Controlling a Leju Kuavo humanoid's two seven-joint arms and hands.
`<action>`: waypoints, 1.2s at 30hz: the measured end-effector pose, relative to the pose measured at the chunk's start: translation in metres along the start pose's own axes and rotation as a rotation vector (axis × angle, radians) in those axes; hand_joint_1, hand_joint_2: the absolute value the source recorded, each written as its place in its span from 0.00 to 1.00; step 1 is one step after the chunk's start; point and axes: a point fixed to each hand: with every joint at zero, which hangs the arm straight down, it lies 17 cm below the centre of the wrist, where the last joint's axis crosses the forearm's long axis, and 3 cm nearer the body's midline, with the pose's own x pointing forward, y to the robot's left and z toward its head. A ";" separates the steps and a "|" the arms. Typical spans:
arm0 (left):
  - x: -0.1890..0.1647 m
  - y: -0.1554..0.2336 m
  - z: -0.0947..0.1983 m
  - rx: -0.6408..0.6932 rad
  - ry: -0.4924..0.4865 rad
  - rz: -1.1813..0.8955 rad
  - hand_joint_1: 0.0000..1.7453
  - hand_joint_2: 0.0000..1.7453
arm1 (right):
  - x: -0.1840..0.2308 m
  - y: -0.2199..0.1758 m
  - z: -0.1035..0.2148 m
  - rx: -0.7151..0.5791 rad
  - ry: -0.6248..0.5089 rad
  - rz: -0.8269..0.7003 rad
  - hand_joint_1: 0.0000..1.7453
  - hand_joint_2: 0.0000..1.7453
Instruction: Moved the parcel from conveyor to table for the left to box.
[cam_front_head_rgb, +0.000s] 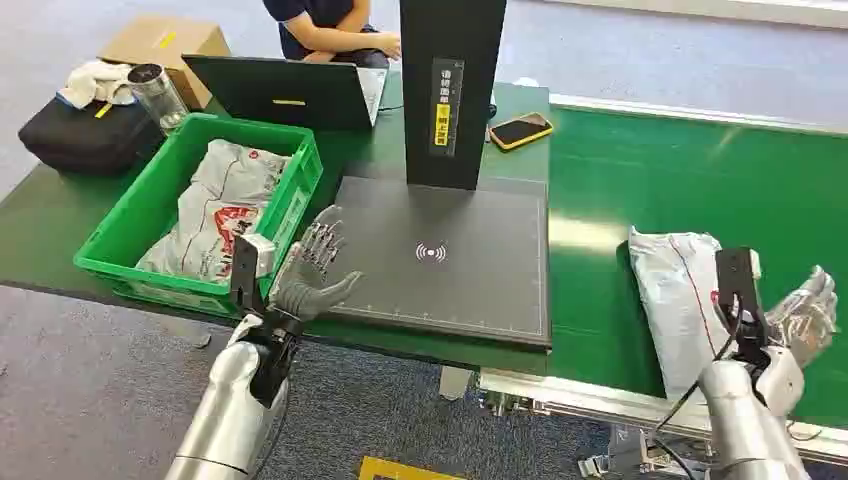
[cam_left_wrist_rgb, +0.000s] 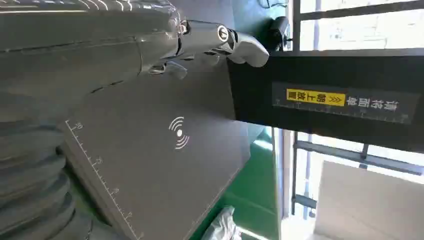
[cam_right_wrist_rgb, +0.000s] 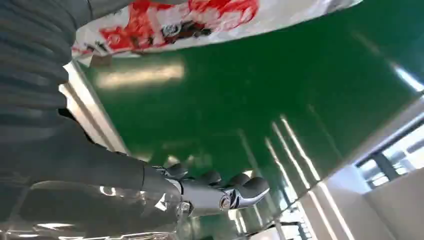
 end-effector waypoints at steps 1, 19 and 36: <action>-0.001 0.000 0.000 0.000 0.005 0.001 0.00 1.00 | -0.010 0.001 0.000 0.010 0.018 0.011 0.00 1.00; -0.003 0.001 0.001 0.009 0.009 -0.011 0.00 1.00 | -0.058 0.106 0.058 0.548 0.224 0.110 0.00 1.00; -0.017 0.001 0.018 0.027 0.050 -0.014 0.00 1.00 | -0.024 0.139 0.085 0.669 0.140 0.025 1.00 1.00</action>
